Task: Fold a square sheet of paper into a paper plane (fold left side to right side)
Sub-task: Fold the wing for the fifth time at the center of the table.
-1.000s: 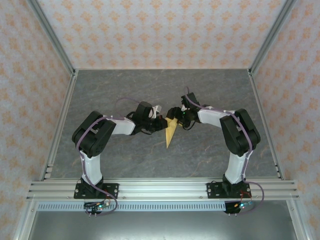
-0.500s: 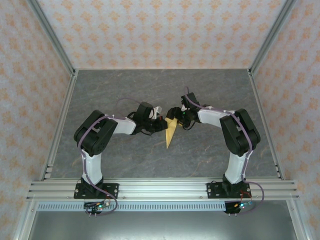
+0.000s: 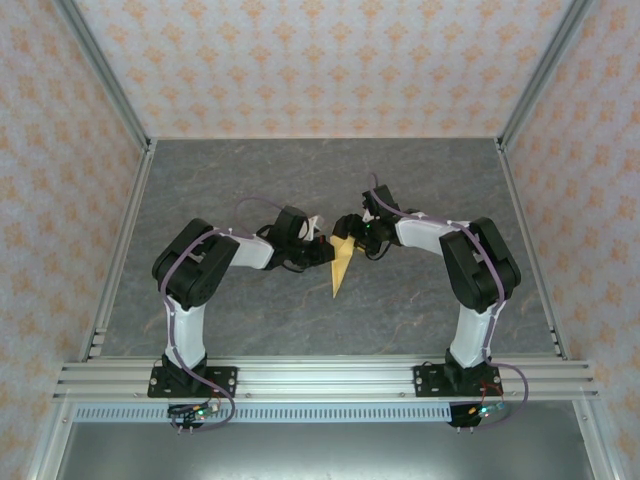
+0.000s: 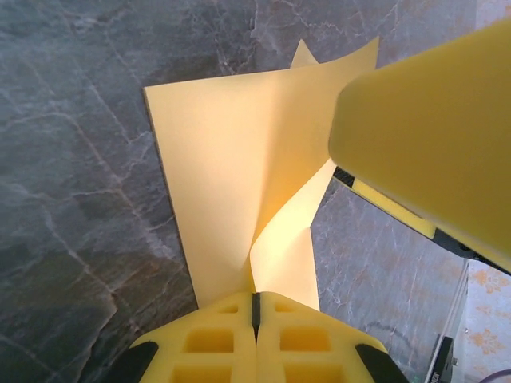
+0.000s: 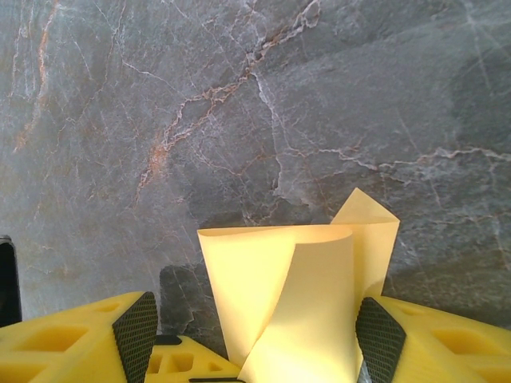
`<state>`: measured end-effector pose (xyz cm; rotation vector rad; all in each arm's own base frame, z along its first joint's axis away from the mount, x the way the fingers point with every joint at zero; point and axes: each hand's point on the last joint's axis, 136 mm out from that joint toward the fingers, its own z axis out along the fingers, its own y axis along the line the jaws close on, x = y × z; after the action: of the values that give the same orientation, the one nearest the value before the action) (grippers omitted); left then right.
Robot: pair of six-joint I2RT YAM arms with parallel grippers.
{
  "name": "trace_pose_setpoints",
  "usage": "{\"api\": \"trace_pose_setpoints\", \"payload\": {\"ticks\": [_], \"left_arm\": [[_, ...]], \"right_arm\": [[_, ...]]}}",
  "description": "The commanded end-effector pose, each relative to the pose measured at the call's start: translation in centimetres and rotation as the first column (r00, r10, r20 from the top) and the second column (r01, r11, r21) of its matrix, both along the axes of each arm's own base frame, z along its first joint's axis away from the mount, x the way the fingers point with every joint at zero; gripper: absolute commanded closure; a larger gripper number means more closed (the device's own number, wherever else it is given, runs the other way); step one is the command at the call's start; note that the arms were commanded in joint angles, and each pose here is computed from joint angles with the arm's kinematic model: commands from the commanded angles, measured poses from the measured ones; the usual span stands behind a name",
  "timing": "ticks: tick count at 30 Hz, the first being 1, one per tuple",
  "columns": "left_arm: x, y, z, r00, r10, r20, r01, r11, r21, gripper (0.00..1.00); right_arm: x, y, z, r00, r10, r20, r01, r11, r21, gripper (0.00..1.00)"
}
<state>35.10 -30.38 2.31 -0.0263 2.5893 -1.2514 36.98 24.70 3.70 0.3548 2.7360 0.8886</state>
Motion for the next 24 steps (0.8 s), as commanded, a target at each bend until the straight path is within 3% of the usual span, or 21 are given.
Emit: {"api": "trace_pose_setpoints", "payload": {"ticks": [1,11,18,24], "left_arm": [[0.7,0.6,-0.4,1.0,0.005,0.021,-0.005,1.0,0.028,1.0],[0.4,1.1,-1.2,1.0,0.009,0.01,-0.01,0.999,0.042,1.0],[0.2,1.3,-1.1,1.0,0.013,0.011,-0.013,0.999,0.043,1.0],[0.3,1.3,-1.1,1.0,0.014,0.01,-0.014,0.999,0.046,1.0]], "right_arm": [[-1.9,-1.0,-3.1,0.997,0.01,-0.08,-0.015,0.998,-0.066,0.28],[-0.9,-1.5,2.1,0.997,-0.005,0.079,0.009,0.999,-0.051,0.31],[-2.7,-1.6,1.5,0.998,0.006,0.059,-0.006,1.0,-0.013,0.71],[-3.1,-0.4,1.0,0.998,0.036,0.046,-0.038,0.998,0.059,0.93]]}}
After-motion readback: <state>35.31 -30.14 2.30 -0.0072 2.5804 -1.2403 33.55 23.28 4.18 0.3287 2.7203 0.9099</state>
